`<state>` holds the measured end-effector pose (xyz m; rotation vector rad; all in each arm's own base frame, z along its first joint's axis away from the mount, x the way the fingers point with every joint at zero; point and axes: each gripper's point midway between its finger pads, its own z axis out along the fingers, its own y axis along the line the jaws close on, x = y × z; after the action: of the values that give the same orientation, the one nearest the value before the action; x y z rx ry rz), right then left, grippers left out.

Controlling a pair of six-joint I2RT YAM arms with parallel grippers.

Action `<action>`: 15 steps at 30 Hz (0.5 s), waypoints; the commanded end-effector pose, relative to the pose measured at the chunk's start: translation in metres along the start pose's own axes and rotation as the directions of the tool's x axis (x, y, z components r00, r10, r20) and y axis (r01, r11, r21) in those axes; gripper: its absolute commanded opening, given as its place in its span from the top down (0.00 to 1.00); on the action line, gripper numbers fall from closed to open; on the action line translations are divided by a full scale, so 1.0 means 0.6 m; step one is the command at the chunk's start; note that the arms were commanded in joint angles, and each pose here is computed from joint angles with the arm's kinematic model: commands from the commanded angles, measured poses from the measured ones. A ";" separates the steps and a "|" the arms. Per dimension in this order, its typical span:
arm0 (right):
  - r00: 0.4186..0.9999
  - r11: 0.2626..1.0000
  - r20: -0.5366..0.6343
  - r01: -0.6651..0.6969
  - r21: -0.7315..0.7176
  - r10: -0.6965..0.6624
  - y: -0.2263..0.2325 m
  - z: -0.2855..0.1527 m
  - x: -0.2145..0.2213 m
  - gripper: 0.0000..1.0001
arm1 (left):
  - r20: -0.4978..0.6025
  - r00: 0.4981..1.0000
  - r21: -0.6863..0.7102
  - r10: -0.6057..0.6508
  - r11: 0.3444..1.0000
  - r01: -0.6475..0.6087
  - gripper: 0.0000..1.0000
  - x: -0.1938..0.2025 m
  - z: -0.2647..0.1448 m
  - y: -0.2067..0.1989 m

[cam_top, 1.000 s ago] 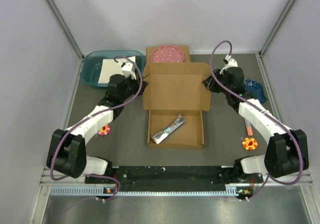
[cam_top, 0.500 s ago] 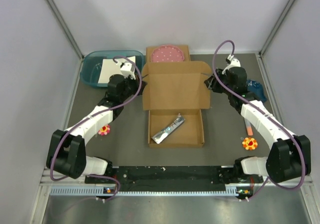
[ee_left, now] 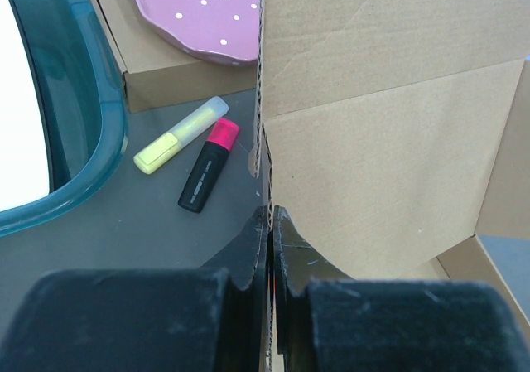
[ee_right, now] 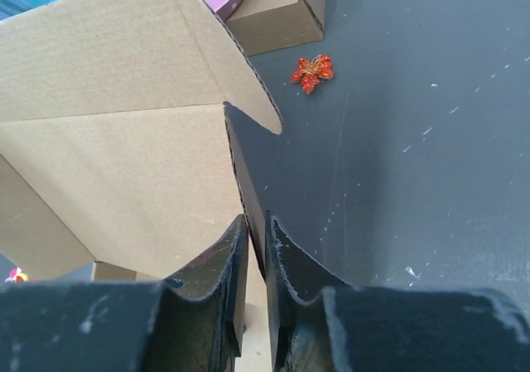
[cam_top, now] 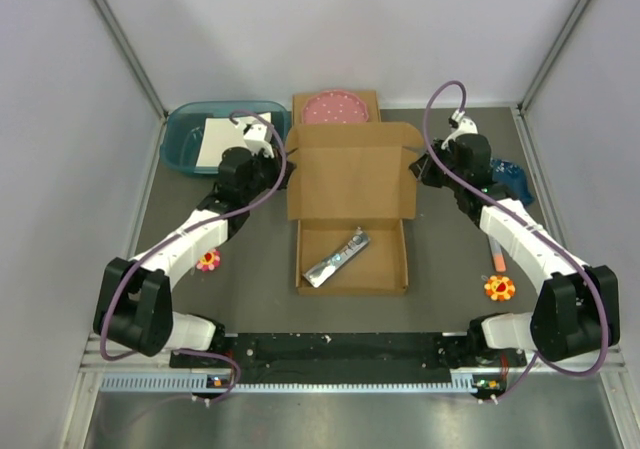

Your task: Fold the paper box

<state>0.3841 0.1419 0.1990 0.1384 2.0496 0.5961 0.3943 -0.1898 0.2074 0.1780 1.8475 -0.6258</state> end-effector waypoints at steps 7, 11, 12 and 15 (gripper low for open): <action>0.996 0.998 0.068 -0.055 -0.031 0.057 0.040 -0.019 -0.009 0.96 | 0.054 0.998 -0.014 0.010 1.000 -0.009 1.00 -0.023 0.012 -0.070; 0.995 0.998 0.071 -0.064 -0.020 0.065 0.041 -0.026 0.003 1.00 | 0.055 0.998 -0.068 -0.006 0.998 0.010 1.00 -0.011 0.015 -0.076; 0.995 0.997 0.068 -0.071 -0.018 0.072 0.041 -0.027 0.007 1.00 | 0.059 0.998 -0.093 -0.008 0.996 0.014 1.00 -0.008 0.015 -0.072; 0.995 0.997 0.066 -0.071 -0.006 0.071 0.042 -0.031 0.013 1.00 | 0.063 0.998 -0.128 -0.015 0.992 0.023 1.00 0.003 0.016 -0.077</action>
<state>0.3709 0.1423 0.2009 0.2291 2.0119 0.5538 0.3887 -0.2136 0.2104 0.0935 1.8363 -0.4801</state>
